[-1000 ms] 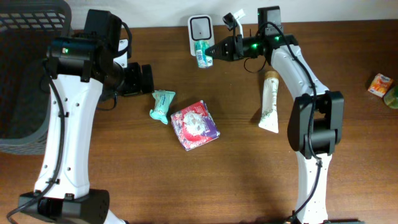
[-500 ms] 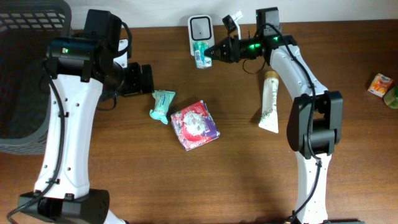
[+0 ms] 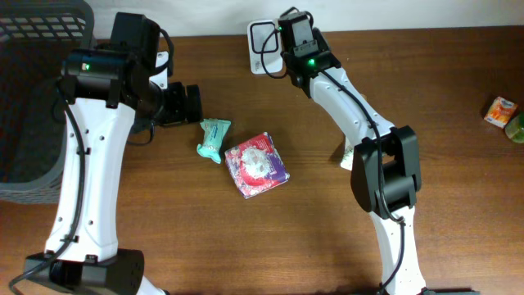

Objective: Scan the item barcode
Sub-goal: 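Carry the teal packet right and place it beside the orange pack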

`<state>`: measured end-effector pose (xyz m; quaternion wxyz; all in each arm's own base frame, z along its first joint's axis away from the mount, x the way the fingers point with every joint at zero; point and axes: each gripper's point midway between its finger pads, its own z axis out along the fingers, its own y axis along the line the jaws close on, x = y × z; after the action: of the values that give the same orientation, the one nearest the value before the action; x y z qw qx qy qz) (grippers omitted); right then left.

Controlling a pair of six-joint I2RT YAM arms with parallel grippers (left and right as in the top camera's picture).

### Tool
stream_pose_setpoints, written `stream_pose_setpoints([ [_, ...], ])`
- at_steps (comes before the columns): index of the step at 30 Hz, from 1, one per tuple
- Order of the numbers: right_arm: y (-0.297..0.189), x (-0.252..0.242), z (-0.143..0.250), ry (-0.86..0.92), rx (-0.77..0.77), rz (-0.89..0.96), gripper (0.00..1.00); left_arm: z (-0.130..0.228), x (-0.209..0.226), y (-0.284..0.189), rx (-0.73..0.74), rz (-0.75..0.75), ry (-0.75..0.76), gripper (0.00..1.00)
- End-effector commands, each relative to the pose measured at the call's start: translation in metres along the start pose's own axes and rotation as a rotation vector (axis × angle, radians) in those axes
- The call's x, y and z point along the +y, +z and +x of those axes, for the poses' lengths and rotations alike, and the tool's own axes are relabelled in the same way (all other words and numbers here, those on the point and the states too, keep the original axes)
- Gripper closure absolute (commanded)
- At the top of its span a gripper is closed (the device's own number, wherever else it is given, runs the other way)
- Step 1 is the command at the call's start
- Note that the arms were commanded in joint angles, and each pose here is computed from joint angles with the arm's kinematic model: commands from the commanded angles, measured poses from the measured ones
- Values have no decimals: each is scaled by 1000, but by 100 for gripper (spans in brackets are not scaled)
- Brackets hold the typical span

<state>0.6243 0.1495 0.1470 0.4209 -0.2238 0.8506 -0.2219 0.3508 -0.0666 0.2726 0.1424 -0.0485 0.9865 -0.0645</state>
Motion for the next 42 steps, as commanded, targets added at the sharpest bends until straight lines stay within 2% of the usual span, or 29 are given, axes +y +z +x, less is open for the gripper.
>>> stream_pose_setpoints([
  [1, -5, 18, -38, -105, -173, -124, 96, 0, -1, -1, -3, -2, 19, 1],
  [4, -3, 29, -70, -92, -334, -120, 96, 0, -1, -1, -3, -2, 19, 1],
  [6, -3, 45, -78, -124, -396, -173, 96, 0, -1, -1, -3, -2, 19, 1],
  [8, 6, 55, -72, -156, -397, -183, 96, 0, -1, -1, -3, -2, 19, 1],
  [12, 2, 49, -83, -86, -431, -159, 96, 0, -1, -1, -3, -2, 19, 1],
  [15, -2, -25, -85, 335, -379, 29, 96, 0, -1, -1, -3, -2, 19, 1],
  [17, -7, -84, -69, 512, -335, 130, 96, 0, -1, -1, -3, -2, 19, 1],
  [18, -7, -116, -51, 592, -286, 187, 96, 0, -1, -1, -3, -2, 19, 1],
  [20, 1, -186, 25, 730, -87, 324, 96, 0, -1, -1, -3, -2, 19, 1],
  [24, 5, -267, 215, 816, 401, 446, 96, 0, -1, -1, -4, -2, 19, 1],
  [28, -4, -311, 324, 972, 560, 392, 96, 0, -1, -1, -3, -2, 19, 1],
  [32, -8, -335, 385, 1044, 625, 443, 96, 0, -1, -1, -3, -2, 19, 1],
  [35, 2, -335, 397, 1052, 622, 451, 85, 0, -1, -1, -3, -2, 19, 1],
  [36, 4, -333, 400, 1052, 631, 447, 60, 0, -1, -1, -3, -2, 19, 1],
  [37, 4, -331, 402, 1050, 639, 445, 14, 0, -1, -1, -3, -2, 19, 1],
  [38, 4, -329, 402, 1050, 645, 442, 1, 0, -1, -1, -3, -2, 19, 1],
  [39, 3, -327, 403, 1049, 654, 434, 1, 0, -1, -1, -3, -2, 19, 1],
  [42, 20, -291, 366, 1045, 575, 135, 1, 0, -1, -1, -3, -2, 19, 1],
])
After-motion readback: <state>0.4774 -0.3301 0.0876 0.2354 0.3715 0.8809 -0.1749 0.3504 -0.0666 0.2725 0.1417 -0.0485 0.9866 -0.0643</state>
